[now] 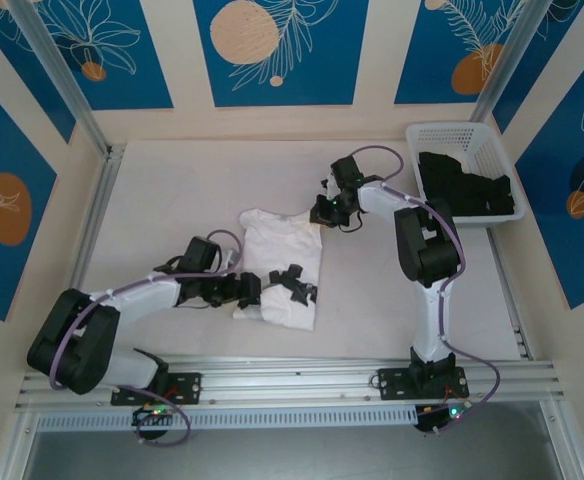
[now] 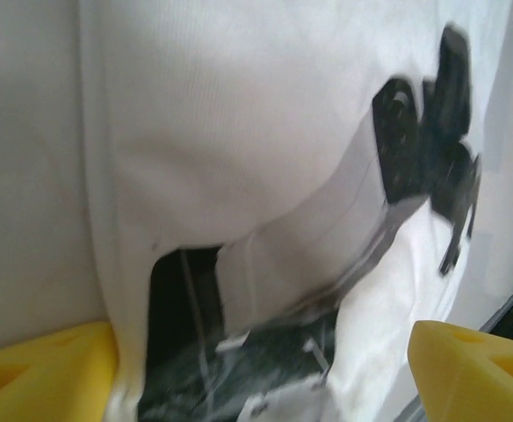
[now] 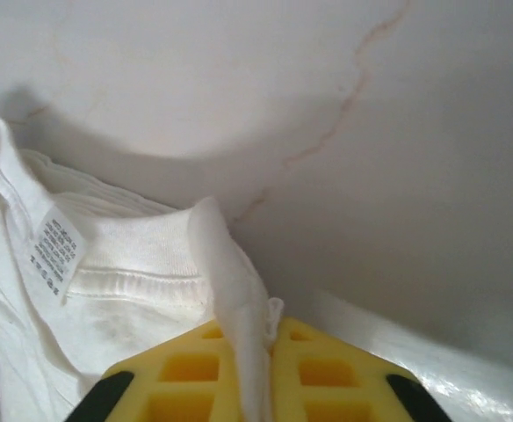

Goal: Fold the inside-out t-shirt

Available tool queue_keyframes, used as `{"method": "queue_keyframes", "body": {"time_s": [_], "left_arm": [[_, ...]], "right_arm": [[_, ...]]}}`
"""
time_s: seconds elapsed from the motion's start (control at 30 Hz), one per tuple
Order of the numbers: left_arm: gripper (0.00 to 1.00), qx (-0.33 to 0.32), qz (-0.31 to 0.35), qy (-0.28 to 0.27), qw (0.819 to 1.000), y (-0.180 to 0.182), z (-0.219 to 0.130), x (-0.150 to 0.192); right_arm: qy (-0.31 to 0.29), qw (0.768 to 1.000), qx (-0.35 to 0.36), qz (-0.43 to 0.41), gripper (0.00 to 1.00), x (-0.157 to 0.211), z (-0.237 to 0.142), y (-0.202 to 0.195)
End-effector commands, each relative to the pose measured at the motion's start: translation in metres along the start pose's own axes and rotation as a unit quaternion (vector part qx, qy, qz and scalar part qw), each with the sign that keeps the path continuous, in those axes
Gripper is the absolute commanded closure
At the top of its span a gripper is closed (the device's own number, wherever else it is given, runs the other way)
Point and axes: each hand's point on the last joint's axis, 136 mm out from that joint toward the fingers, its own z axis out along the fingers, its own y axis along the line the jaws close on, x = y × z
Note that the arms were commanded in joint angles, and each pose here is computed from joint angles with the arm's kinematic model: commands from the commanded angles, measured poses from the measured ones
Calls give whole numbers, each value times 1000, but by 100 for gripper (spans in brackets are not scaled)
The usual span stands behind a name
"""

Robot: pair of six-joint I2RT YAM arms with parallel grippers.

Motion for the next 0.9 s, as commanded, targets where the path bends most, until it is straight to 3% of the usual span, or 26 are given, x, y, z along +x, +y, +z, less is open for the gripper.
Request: {"method": "queue_keyframes", "body": {"time_s": [0.0, 0.13, 0.33, 0.47, 0.63, 0.87], "left_arm": [[12, -40, 21, -30, 999, 3, -22, -27], [11, -41, 25, -104, 993, 2, -31, -99], [13, -49, 28, -95, 994, 8, 2, -169], [14, -66, 34, -76, 994, 18, 24, -191], [18, -30, 38, -65, 997, 8, 41, -208], [38, 8, 37, -55, 998, 0, 58, -216]], "right_arm": [[-4, 999, -17, -51, 94, -8, -3, 10], [-14, 998, -29, -50, 99, -15, -5, 10], [-20, 998, -38, -48, 100, -21, -8, 13], [-22, 998, -42, -50, 100, -21, -9, 16], [-20, 998, -45, -45, 100, -20, -8, 16], [-19, 998, -46, -45, 100, -20, -8, 16]]}}
